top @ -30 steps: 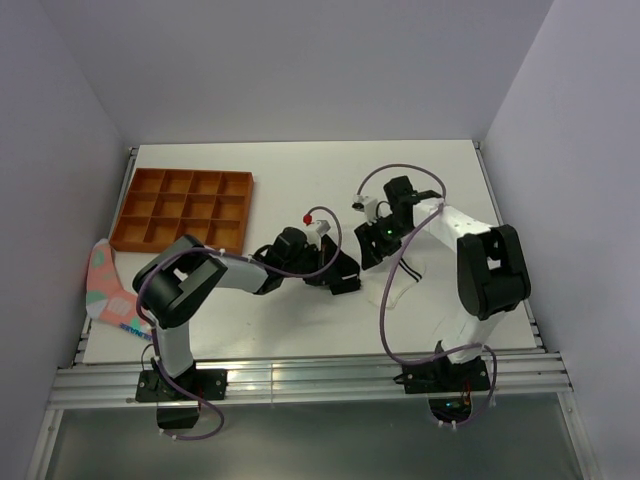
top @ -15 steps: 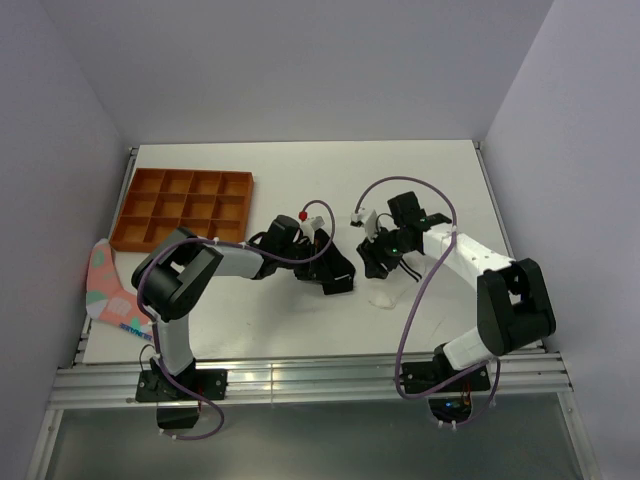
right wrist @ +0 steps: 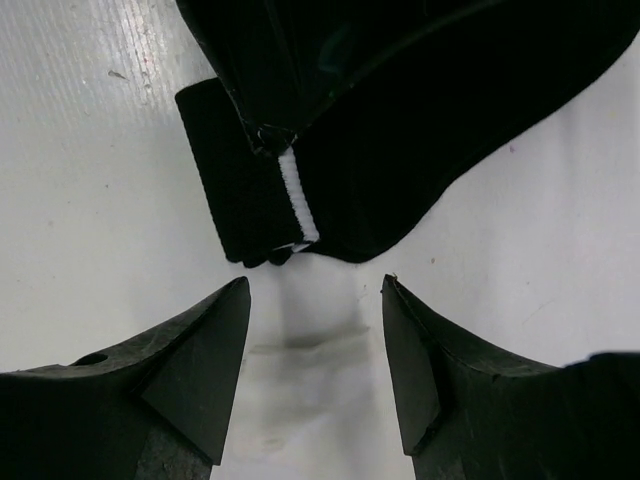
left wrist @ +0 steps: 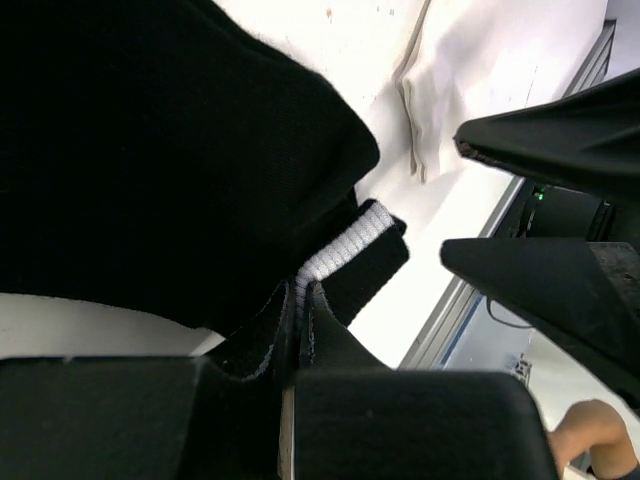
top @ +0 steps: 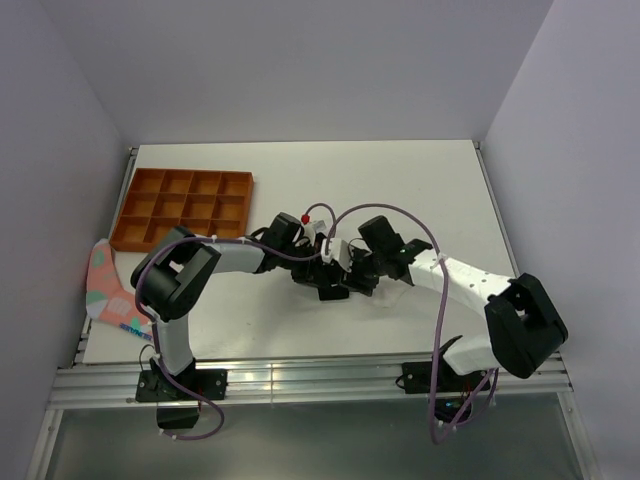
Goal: Roll the socks
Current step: Roll the sock at the center of the board.
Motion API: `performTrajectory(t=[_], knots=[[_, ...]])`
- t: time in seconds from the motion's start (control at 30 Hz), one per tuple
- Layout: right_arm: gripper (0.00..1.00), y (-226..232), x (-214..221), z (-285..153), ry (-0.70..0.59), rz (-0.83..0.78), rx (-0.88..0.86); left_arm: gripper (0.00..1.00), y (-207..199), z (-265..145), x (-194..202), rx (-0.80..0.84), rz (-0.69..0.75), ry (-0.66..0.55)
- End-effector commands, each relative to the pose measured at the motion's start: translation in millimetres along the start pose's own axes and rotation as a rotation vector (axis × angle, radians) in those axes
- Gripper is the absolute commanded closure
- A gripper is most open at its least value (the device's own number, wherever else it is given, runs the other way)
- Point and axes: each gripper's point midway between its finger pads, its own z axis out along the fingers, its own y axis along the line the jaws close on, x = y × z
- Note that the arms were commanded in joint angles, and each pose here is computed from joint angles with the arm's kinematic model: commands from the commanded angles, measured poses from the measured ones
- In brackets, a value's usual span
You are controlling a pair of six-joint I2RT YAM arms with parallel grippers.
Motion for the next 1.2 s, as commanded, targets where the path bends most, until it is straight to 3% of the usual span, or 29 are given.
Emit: performTrajectory(t=[0.0,0.53,0.8,1.0,1.07,1.17], knots=[[0.37,-8.0,-11.1,2.6,-0.027,-0.114,0.054,1.00,46.4,-4.9,55.7,-0.172,-0.076,0.174],[0.36,29.5,-18.2,33.3,0.037,-0.311,0.015,1.00,47.8,-3.2,56.4,-0.174,-0.082,0.184],[0.39,28.6,-13.5,44.0,0.075,-0.323,0.023,1.00,46.6,-3.3,56.6,-0.166,-0.089,0.173],[0.58,29.2,-12.2,47.4,0.073,-0.299,0.024,1.00,45.1,-2.8,57.5,-0.153,-0.100,0.162],[0.69,31.3,-13.3,46.2,0.064,-0.286,0.020,1.00,46.5,-2.1,57.6,-0.158,-0.114,0.151],[0.76,35.7,-14.2,43.5,0.055,-0.253,0.000,0.98,45.9,-0.9,53.7,-0.153,-0.142,0.112]])
